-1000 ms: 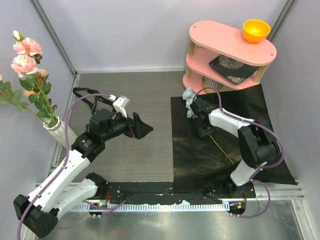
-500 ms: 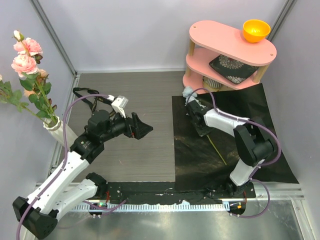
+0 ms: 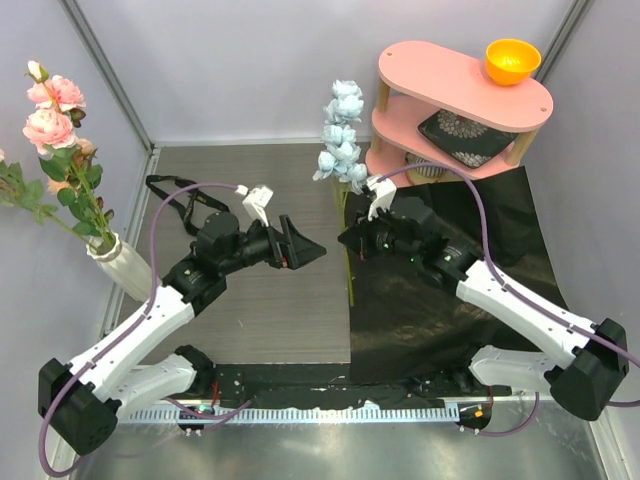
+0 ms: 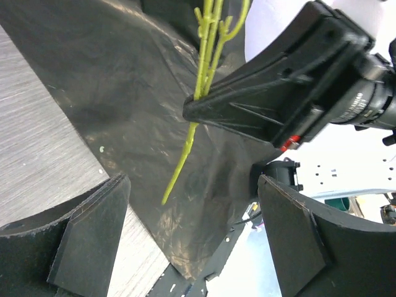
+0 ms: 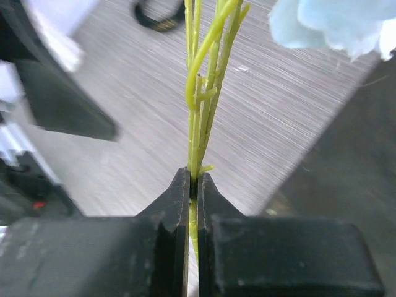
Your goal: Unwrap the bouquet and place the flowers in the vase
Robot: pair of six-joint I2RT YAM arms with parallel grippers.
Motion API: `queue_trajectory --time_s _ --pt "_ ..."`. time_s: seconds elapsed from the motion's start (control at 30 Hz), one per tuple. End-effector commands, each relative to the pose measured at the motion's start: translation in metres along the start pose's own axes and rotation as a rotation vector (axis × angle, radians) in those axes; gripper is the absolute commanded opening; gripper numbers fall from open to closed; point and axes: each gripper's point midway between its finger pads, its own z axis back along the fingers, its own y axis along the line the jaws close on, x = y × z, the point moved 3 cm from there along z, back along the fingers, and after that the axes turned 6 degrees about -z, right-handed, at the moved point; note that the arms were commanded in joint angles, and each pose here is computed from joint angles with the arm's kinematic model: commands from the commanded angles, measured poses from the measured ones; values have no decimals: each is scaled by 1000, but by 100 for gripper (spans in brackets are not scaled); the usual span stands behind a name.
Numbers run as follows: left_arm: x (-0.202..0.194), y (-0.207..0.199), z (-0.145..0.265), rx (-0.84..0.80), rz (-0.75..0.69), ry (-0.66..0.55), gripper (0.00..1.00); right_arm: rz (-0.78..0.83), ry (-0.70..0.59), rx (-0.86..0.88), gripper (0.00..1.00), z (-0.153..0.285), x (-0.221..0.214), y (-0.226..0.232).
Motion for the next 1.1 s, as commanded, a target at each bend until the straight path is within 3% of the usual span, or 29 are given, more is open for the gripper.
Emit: queue_trajectory --time_s 0.0,0.33,0.4,0.43,0.5,0.53,0.57,0.6,0.63,0.7,0.73,0.93,0.97,1.07 --pt "25 -22 -7 -44 -9 -96 88 -95 -104 372 1 6 21 64" --pt "52 -35 -2 -40 -33 -167 67 -16 -86 559 1 29 7 102" --pt "57 -39 3 -40 -47 -181 57 -4 -79 577 1 31 4 105" --pt "59 -40 4 -41 -55 -187 41 1 -72 594 1 33 3 107" --pt "65 -41 11 -10 -110 -185 24 14 -64 598 1 34 0 109" --pt "67 -39 14 18 -144 -183 7 16 -64 589 10 34 0 108" --pt "82 -47 25 37 -188 -218 1 8 -92 540 21 32 8 104" --pt "81 -32 33 160 -202 -199 0 -4 -80 488 32 30 6 97" --pt "87 -26 43 226 -290 -203 0 -7 -92 444 50 29 9 92" --pt "107 -23 78 372 -374 -240 0 -17 -125 298 60 29 14 72" --pt "122 -10 97 522 -441 -283 0 -23 -146 245 67 29 17 64" --pt "187 -1 206 1068 -640 -446 0 25 -202 163 70 41 19 47" --pt "200 3 231 1239 -667 -488 0 32 -197 162 70 40 17 46" --pt "222 1 258 1425 -678 -565 0 35 -189 165 70 39 15 45"
